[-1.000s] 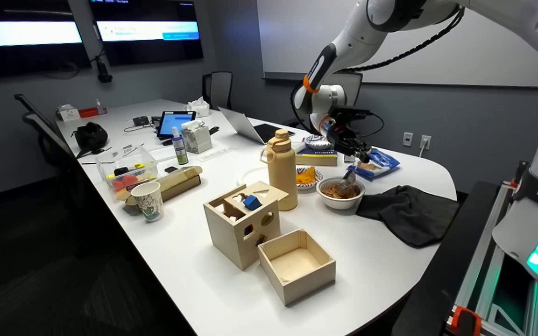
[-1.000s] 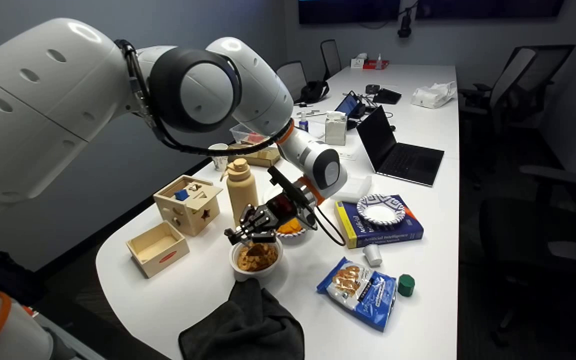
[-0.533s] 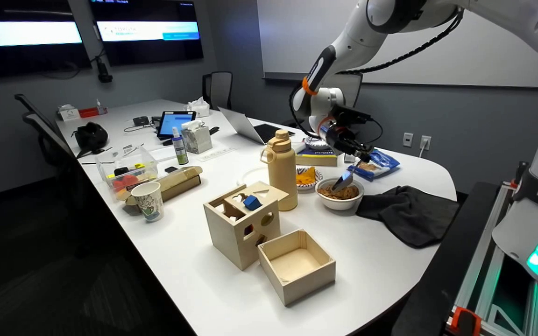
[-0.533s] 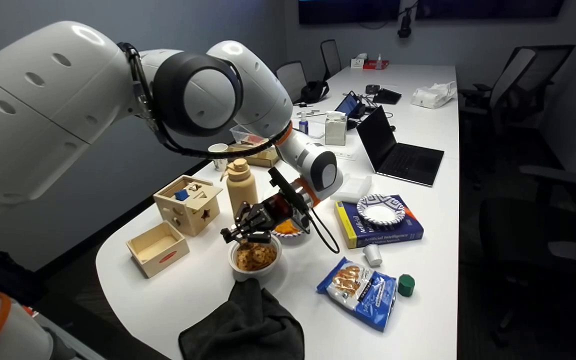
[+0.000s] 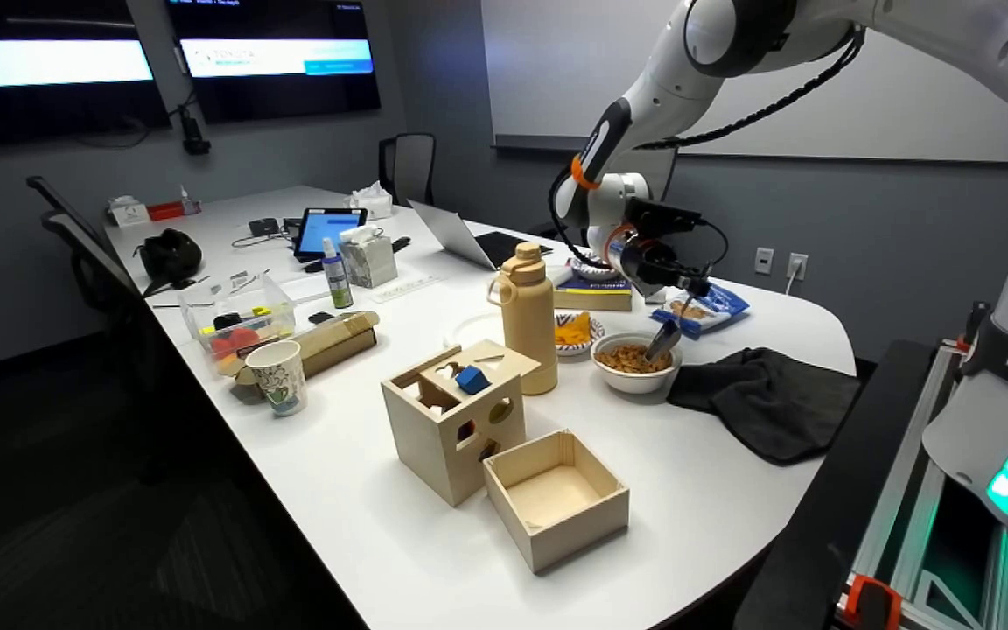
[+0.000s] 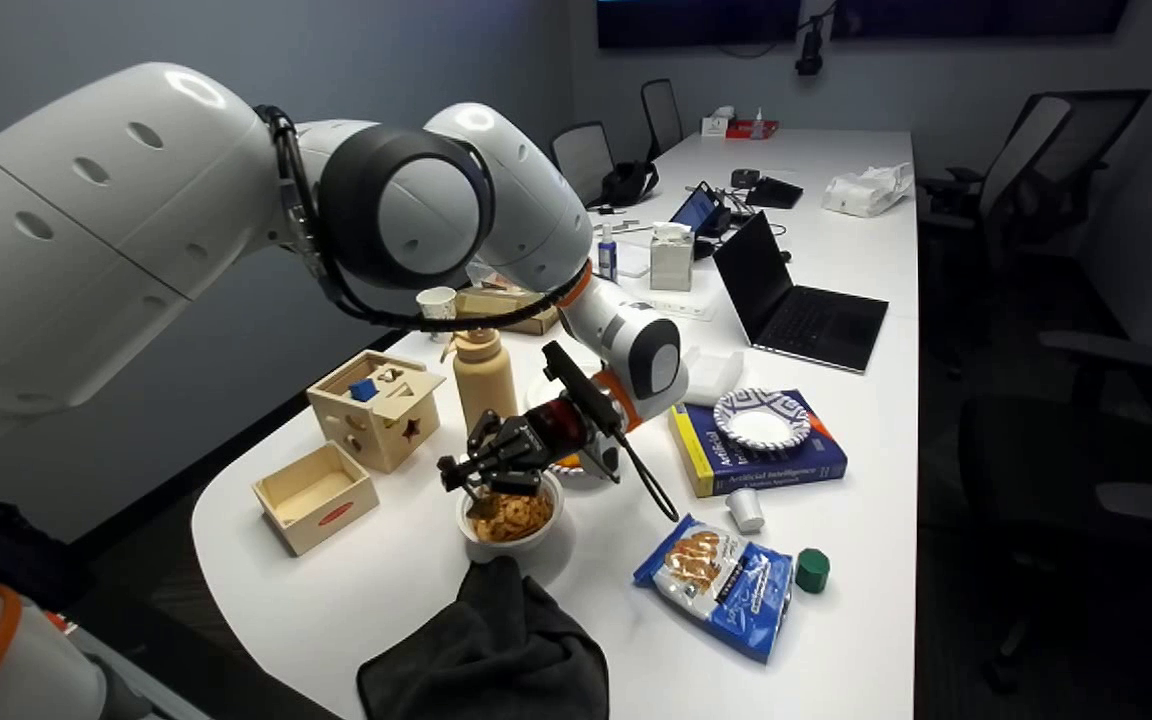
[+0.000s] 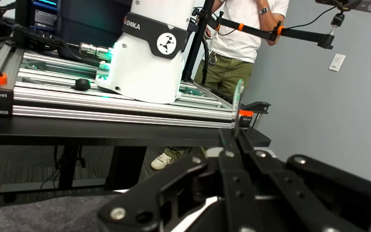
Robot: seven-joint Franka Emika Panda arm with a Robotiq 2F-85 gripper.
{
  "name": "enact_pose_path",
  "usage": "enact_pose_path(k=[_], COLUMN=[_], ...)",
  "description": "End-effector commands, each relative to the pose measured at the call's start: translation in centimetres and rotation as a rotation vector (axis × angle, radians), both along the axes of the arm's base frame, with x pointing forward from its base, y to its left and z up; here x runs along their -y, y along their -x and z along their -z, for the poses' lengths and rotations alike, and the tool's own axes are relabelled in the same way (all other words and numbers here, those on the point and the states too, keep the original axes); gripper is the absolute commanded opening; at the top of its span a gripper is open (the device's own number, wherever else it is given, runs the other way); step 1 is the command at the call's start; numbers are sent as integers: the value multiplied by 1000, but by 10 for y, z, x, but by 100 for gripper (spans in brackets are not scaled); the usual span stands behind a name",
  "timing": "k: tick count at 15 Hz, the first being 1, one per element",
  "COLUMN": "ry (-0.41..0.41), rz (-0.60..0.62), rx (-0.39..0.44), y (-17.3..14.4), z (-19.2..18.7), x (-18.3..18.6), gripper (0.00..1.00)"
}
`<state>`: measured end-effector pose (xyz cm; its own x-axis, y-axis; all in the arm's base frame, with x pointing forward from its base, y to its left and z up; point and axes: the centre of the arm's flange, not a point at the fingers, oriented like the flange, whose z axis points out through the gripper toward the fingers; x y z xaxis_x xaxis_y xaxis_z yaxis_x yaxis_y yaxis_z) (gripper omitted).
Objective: Use the silver spatula to stir the contents of the white bowl
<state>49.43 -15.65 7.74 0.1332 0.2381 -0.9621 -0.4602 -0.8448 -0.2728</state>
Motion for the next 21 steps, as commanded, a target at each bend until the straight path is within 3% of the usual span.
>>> enact_pose_path(k=[1,9,13,16,21], ry=[77,236,190,110,-22], rz=[18,33,31,25,2], rx=[-42,21,98,134,108], y=[-10,-22,-28,-30,-29], z=[2,4,6,5,8], x=[7,8,2,0,-2], gripper=[1,1,1,1,1])
